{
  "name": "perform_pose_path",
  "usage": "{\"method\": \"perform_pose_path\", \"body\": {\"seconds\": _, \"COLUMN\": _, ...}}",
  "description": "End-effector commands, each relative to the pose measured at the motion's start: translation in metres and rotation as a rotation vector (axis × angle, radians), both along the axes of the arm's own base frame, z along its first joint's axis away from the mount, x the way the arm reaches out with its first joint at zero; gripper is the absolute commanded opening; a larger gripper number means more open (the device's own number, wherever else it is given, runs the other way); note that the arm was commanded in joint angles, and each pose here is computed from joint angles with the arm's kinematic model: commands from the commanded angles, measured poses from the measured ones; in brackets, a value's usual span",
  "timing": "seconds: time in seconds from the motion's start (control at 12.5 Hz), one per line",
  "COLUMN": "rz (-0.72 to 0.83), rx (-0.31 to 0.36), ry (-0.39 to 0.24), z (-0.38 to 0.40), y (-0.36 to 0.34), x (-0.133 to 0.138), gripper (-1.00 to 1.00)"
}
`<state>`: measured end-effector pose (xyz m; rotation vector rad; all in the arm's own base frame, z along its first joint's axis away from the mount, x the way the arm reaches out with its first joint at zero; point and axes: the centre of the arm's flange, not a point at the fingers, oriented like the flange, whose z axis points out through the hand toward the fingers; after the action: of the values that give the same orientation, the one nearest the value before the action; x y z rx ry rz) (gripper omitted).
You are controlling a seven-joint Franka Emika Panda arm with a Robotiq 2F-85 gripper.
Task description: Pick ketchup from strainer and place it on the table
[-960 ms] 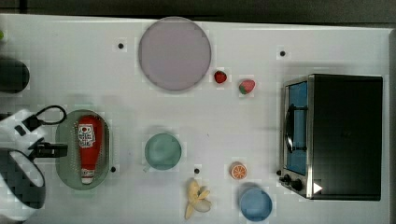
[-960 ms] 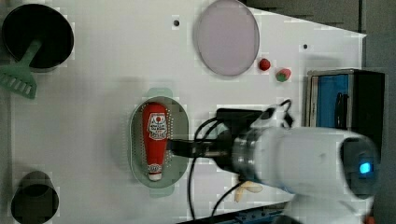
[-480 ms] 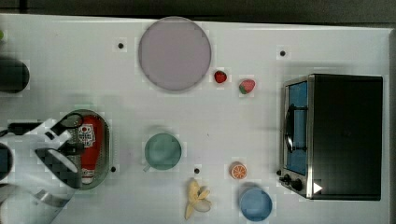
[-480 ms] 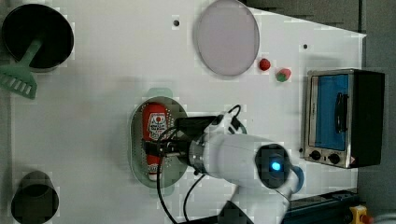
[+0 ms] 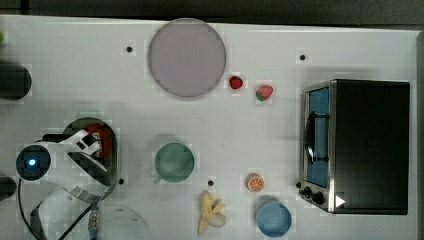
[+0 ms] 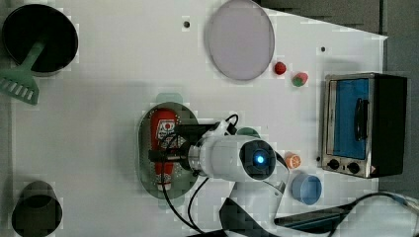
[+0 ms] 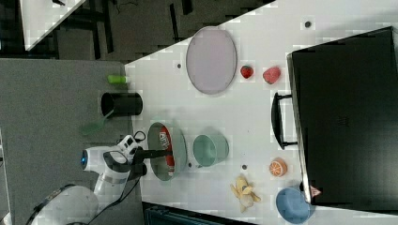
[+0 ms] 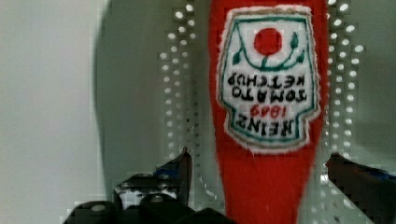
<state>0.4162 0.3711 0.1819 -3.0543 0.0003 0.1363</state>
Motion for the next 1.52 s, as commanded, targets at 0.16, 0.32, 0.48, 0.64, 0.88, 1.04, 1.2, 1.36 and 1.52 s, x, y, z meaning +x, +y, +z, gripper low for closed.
{"method": "perform_pose_path", "body": {"seconds": 0.16, "rz": -0.094, "rx": 0.02, "ry": -0.046, "z": -0.009, "y": 0.006, "x": 0.02, "gripper": 1.0}}
{"method": "perform_pose_path", "body": {"seconds": 0.32, "rz": -0.104, "rx": 0.015, "ry": -0.031, "z": -0.022, "y": 0.005, "x": 0.023, "gripper": 0.68}}
{"method": "perform_pose_path", "body": {"seconds": 0.48, "rz": -0.103, "rx": 0.016, "ry": -0.034, "z": -0.02, "y": 0.006, "x": 0.024, "gripper": 0.21}}
{"method": "perform_pose_path", "body": {"seconds": 0.64, "rz": -0.093, "rx": 0.012, "ry": -0.06, "z": -0.004, "y": 0.009, "x": 0.024, "gripper": 0.21}}
{"method": "perform_pose_path", "body": {"seconds": 0.88, "rz": -0.099, "rx": -0.009, "ry": -0.106, "z": 0.052, "y": 0.019, "x": 0.023, "gripper": 0.21}}
{"method": "perform_pose_path", "body": {"seconds": 1.04, "rz": -0.183, "rx": 0.0, "ry": -0.096, "z": 0.098, "y": 0.021, "x": 0.028, "gripper": 0.21}}
{"method": "perform_pose_path", "body": {"seconds": 1.2, "rz": -0.268, "rx": 0.029, "ry": -0.085, "z": 0.143, "y": 0.02, "x": 0.039, "gripper": 0.21}}
{"method": "perform_pose_path", "body": {"seconds": 1.36, "rz": -0.307, "rx": 0.009, "ry": -0.072, "z": 0.18, "y": 0.01, "x": 0.057, "gripper": 0.21}}
{"method": "perform_pose_path", "body": {"seconds": 1.52, "rz": -0.338, "rx": -0.043, "ry": -0.049, "z": 0.209, "y": -0.011, "x": 0.083, "gripper": 0.21}}
